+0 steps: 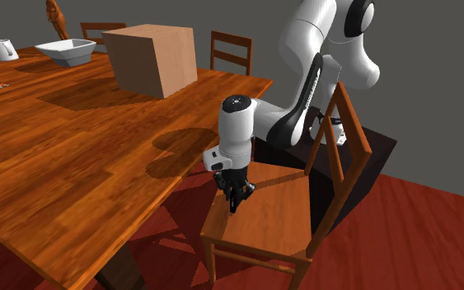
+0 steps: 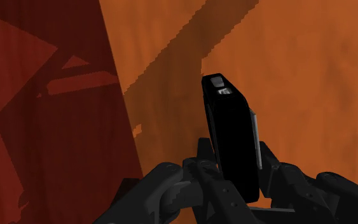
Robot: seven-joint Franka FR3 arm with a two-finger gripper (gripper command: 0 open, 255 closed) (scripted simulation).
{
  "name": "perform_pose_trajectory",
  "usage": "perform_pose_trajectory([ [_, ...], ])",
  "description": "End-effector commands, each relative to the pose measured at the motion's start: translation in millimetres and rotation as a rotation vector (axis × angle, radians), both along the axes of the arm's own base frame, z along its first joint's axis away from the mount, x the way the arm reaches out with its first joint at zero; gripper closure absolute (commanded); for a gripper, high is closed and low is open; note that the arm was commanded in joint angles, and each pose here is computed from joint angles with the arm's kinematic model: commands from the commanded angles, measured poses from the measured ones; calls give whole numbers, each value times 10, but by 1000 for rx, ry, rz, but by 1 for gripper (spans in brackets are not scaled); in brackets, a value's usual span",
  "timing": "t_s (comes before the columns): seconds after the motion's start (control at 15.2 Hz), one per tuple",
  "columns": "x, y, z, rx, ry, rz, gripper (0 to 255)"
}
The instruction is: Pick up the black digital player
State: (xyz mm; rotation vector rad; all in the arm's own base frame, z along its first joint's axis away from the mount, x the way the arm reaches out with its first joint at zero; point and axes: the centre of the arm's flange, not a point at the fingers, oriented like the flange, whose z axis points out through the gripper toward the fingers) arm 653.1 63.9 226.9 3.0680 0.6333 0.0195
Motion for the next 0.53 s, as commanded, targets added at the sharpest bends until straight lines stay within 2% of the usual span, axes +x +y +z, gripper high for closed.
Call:
perform_pose_trajectory([
  [0.0, 4, -2, -8, 0, 2, -2, 255],
  [0.46, 4, -2, 362, 0, 2, -2, 255],
])
